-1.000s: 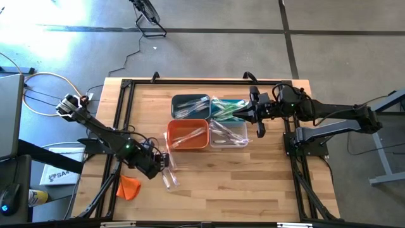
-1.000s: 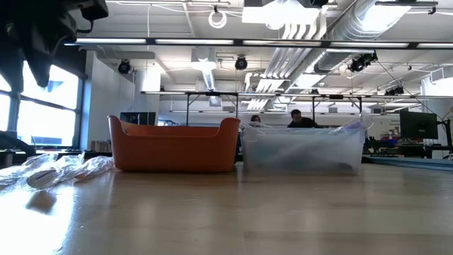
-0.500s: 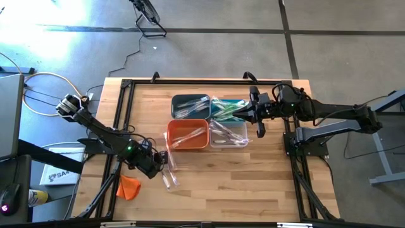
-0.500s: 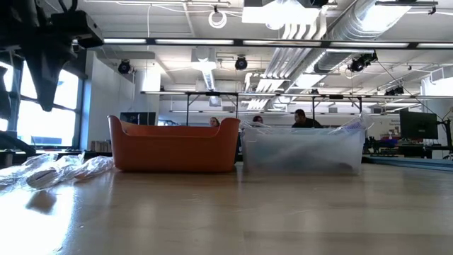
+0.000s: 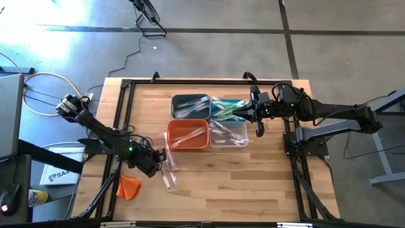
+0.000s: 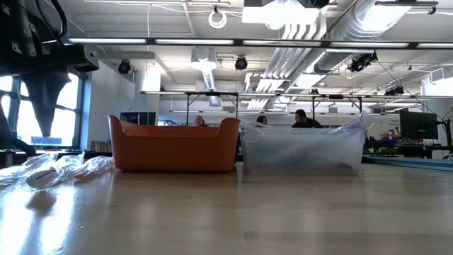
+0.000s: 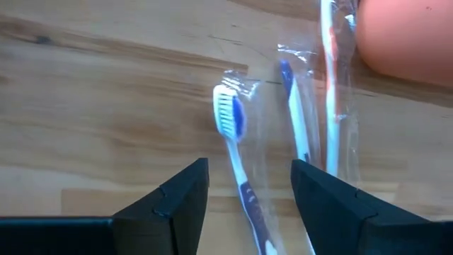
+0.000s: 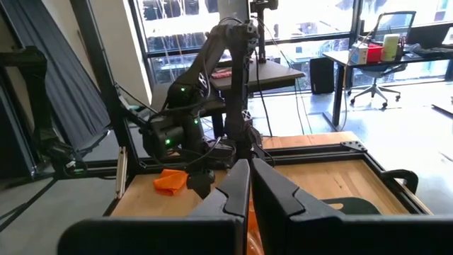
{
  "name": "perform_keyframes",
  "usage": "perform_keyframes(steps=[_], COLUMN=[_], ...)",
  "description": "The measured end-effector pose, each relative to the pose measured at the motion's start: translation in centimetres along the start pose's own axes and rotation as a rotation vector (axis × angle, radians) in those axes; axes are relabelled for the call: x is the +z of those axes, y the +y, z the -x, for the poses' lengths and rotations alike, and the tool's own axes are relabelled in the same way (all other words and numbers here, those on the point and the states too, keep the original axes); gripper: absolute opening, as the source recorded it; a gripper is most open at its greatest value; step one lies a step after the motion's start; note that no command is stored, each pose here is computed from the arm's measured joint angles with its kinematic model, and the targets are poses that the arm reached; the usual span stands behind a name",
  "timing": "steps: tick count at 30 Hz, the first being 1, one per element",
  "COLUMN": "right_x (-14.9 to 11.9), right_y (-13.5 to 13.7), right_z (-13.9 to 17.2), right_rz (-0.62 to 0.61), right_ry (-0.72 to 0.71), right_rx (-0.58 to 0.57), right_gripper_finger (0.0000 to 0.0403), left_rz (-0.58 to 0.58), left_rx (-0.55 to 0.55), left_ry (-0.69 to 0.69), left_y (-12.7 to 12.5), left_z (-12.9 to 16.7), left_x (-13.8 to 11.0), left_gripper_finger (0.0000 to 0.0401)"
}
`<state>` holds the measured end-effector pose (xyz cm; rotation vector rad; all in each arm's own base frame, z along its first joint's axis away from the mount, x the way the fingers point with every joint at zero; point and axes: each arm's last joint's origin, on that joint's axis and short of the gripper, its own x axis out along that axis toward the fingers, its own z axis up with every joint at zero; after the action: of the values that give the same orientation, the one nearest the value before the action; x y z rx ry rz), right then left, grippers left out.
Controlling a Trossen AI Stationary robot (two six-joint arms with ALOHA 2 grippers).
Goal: Pick & Place Toothbrushes
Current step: Put the purple toothbrush into the transparent bin
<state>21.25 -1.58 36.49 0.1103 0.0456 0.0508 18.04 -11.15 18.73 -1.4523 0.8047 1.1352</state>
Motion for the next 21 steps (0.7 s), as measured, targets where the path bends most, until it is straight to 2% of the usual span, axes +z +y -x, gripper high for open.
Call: perform_keyframes(steps=[21], right_x=[-1.0], right_y=[-0.2], right_z=[-1.3], right_rz=[-0.022], right_ry=[0.052], right_rx=[-0.003], right_gripper_finger=[0.0009], left_rz=[0.001], left_rx=[0.084], left_ry=[-0.121], left_y=[0.4], left_z=[-4.7], left_x=[-1.3], left_gripper_finger=[0.0197])
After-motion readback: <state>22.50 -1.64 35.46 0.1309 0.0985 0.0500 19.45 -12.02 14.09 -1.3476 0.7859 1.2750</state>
